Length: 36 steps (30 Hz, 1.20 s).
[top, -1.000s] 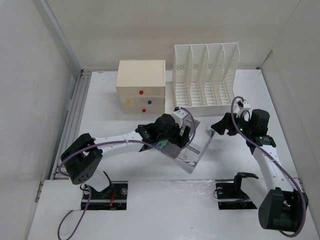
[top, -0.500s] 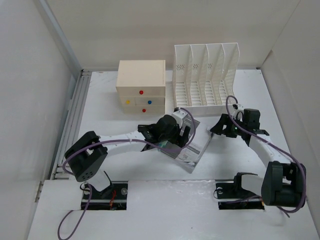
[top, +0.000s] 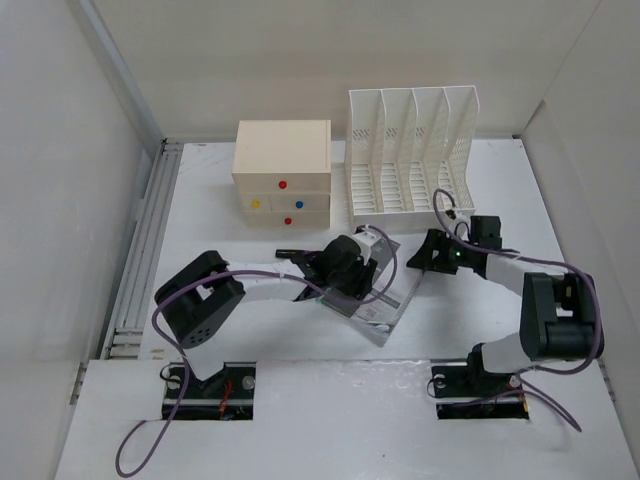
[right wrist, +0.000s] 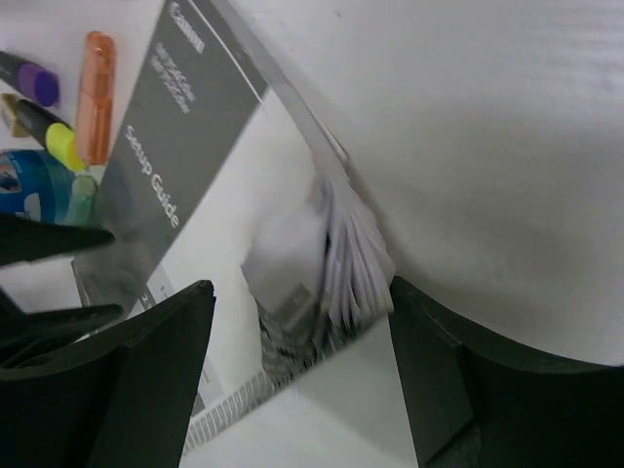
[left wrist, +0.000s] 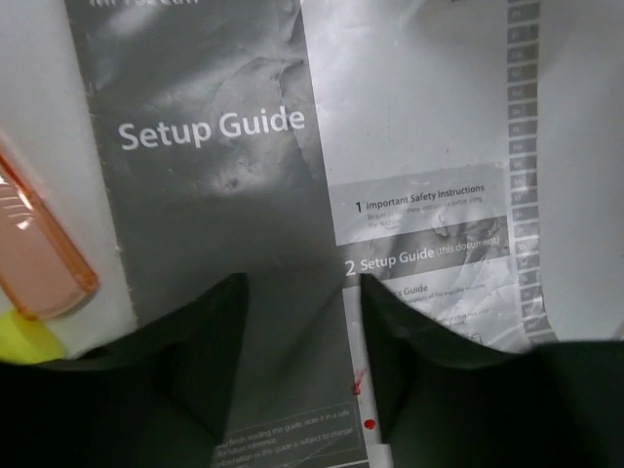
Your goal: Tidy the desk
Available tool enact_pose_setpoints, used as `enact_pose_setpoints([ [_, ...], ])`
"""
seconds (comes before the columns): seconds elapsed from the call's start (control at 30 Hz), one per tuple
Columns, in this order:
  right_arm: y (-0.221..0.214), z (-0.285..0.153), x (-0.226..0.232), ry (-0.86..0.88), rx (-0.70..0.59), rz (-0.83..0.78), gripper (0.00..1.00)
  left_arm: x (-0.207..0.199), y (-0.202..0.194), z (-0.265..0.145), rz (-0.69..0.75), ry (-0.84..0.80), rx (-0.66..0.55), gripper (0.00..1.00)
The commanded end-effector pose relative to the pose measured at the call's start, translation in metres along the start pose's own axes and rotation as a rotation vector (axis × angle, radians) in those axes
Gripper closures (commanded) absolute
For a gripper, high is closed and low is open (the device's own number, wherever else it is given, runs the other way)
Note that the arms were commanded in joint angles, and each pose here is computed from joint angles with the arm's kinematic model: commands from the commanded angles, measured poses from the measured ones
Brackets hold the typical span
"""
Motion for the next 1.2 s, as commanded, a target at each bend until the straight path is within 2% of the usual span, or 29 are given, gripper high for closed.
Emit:
enact_pose_setpoints([
  [0.0,-0.005,0.019,-0.001,0.054,0.042,-0.045,0.24,-0.011,0.015,0.003,-0.005,-0.062,-0.023,0.6],
  [0.1,-0.011,0.031,0.007,0.111,0.098,-0.056,0.28,-0.011,0.011,0.008,-0.006,-0.073,0.004,0.75],
  [0.13,-0.008,0.034,0.01,0.128,0.098,-0.069,0.32,-0.011,0.01,0.009,-0.006,-0.069,0.014,0.84],
  [0.17,-0.01,0.036,0.014,0.147,0.109,-0.078,0.36,-0.011,0.01,0.009,-0.006,-0.069,0.014,0.87],
  [0.2,-0.008,0.037,0.014,0.155,0.112,-0.077,0.41,-0.011,0.01,0.011,-0.007,-0.075,0.026,0.91],
  [0.23,-0.009,0.038,0.018,0.178,0.121,-0.082,0.53,-0.011,0.006,0.014,-0.008,-0.079,0.041,0.93],
  [0.33,-0.005,0.033,0.024,0.208,0.101,-0.112,0.73,-0.013,0.004,0.018,-0.011,-0.099,0.074,0.95],
  [0.37,-0.003,0.031,0.026,0.211,0.088,-0.123,0.88,-0.012,0.0,0.021,-0.012,-0.104,0.091,0.97],
  [0.43,0.006,0.021,0.035,0.231,0.041,-0.17,1.0,-0.014,0.003,0.021,-0.012,-0.118,0.086,0.97],
  [0.57,0.023,-0.003,0.036,0.233,-0.073,-0.217,1.0,-0.017,0.008,0.014,-0.01,-0.124,0.071,0.95],
  [0.67,0.048,-0.028,0.046,0.24,-0.175,-0.304,1.0,-0.021,0.027,0.001,0.005,-0.119,0.008,0.84],
  [0.7,0.054,-0.036,0.05,0.243,-0.196,-0.333,1.0,-0.027,0.041,-0.013,0.02,-0.136,-0.038,0.64],
  [0.73,0.053,-0.042,0.053,0.238,-0.177,-0.342,1.0,-0.028,0.049,-0.021,0.036,-0.137,-0.071,0.55],
  [0.8,0.071,-0.062,0.068,0.232,-0.226,-0.469,1.0,-0.036,0.064,-0.041,0.057,-0.175,-0.133,0.38],
  [0.83,0.074,-0.067,0.074,0.215,-0.222,-0.504,1.0,-0.044,0.08,-0.064,0.067,-0.219,-0.207,0.25],
  [0.9,0.086,-0.083,0.089,0.176,-0.223,-0.606,1.0,-0.046,0.089,-0.085,0.084,-0.259,-0.273,0.18],
  [0.93,0.091,-0.088,0.094,0.163,-0.215,-0.656,1.0,-0.055,0.104,-0.111,0.102,-0.315,-0.362,0.15],
  [0.97,0.087,-0.094,0.1,0.169,-0.174,-0.687,1.0,-0.052,0.108,-0.121,0.1,-0.311,-0.39,0.12],
  [1.0,0.099,-0.105,0.109,0.164,-0.212,-0.753,1.0,-0.055,0.114,-0.132,0.106,-0.325,-0.432,0.09],
  [1.17,0.117,-0.144,0.153,0.117,-0.37,-0.902,1.0,-0.047,0.126,-0.187,0.124,-0.254,-0.61,0.04],
])
Point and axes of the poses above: each gripper's point midway between its finger pads, its own z axis out along the fingers, its own x axis along the line the jaws close on, y = z × x, the point moved 8 cm from there along -z, back along the fingers, and after that the axes turned 1 degree about -z, right-handed, at the moved point
